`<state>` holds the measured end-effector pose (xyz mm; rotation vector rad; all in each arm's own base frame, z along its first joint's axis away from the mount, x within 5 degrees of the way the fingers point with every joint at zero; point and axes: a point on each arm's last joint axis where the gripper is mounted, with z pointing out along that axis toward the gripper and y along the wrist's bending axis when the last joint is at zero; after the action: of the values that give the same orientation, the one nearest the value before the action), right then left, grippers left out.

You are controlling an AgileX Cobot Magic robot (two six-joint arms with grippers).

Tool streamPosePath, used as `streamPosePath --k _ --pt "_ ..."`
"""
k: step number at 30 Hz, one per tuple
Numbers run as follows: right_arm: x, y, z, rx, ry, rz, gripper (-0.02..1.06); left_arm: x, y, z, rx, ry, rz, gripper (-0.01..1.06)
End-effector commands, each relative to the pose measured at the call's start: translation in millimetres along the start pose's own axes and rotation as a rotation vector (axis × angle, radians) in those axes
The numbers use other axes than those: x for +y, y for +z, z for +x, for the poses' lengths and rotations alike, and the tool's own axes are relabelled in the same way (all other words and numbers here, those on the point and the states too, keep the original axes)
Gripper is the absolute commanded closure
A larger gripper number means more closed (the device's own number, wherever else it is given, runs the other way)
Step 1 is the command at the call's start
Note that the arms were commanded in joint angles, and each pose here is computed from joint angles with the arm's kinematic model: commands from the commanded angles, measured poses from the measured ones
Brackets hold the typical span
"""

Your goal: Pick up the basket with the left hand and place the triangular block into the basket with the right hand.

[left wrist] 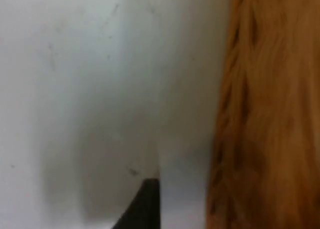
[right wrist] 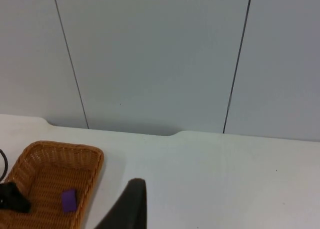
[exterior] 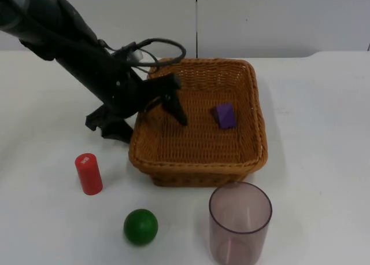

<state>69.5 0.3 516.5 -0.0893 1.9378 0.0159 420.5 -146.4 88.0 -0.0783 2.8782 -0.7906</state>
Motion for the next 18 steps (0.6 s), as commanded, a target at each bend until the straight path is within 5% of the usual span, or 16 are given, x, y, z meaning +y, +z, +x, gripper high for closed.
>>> streamPosePath --k 1,6,11,18 --pt "-1 -3 -1 -0.017 -0.013 0.005 0.00 -9 -13 -2 -0.009 0.014 0.014 0.00" --pt "-1 -3 -1 -0.017 -0.031 0.005 0.00 -20 -39 -5 -0.059 0.080 -0.043 0.00" --pt "-1 -3 -1 -0.017 -0.034 0.005 0.00 -33 -98 -11 -0.201 0.182 -0.219 0.00" --pt "-1 -3 -1 -0.016 -0.051 0.009 0.00 -57 -169 15 -0.387 0.300 -0.264 0.00"
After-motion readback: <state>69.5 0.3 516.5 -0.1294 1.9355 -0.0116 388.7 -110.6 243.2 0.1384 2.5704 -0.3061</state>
